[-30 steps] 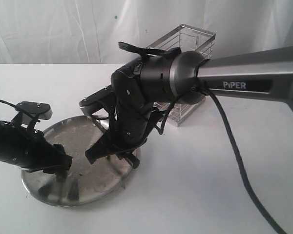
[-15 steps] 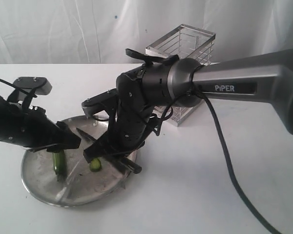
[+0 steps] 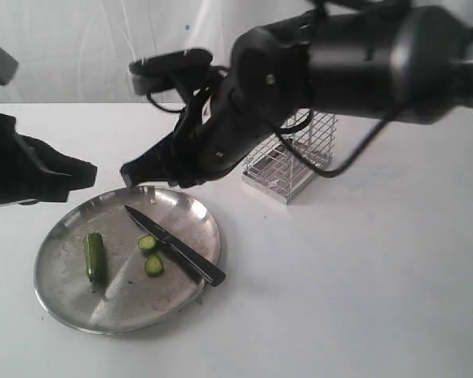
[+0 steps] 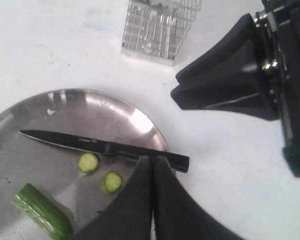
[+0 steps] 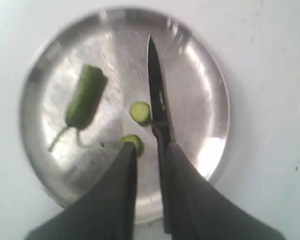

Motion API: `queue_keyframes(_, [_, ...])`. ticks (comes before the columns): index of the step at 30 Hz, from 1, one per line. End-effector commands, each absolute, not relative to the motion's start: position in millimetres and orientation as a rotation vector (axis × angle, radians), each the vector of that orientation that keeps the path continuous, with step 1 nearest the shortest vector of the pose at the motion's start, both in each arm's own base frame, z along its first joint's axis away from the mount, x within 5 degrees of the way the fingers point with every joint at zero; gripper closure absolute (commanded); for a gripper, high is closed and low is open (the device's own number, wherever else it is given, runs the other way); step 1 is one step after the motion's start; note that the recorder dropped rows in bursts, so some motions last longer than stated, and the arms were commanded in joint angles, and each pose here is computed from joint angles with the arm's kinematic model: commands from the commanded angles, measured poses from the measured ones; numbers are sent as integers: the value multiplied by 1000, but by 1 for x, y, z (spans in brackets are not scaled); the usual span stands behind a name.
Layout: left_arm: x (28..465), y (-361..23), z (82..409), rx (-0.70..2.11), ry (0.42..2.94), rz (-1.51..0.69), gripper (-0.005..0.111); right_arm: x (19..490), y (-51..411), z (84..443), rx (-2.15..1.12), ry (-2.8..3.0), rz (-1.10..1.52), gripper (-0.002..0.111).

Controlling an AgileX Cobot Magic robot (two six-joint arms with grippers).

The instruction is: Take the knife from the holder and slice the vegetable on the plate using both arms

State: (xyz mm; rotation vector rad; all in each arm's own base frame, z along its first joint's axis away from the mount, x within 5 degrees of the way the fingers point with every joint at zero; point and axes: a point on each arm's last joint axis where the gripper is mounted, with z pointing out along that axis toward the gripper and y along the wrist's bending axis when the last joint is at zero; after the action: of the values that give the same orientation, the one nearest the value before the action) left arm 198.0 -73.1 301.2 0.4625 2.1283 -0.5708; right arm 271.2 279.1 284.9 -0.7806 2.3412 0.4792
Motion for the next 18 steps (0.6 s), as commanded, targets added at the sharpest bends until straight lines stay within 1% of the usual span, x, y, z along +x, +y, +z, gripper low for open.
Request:
queue_keyframes(1, [148,-66,320,422,1995,-611,107,216,256,332,-733,2050,651,108])
queue_keyframes(3, [127,-64,324,416,1926,-621,107,188,246,346,-722,1940,736,108])
queue_keyframes(6, [98,-59,326,427,1827,-607,107,153,228,350,-741,1831,812,108])
queue_keyframes(9, [78,-58,323,465,1784,-618,107,129,213,350,-752,1747,872,108])
queue_keyframes(13, [59,-63,321,575,1793,-679,107,113,194,344,-748,1706,898,108])
queue_keyframes(18, [52,-65,317,638,1822,-714,107,102,177,338,-791,1772,872,108])
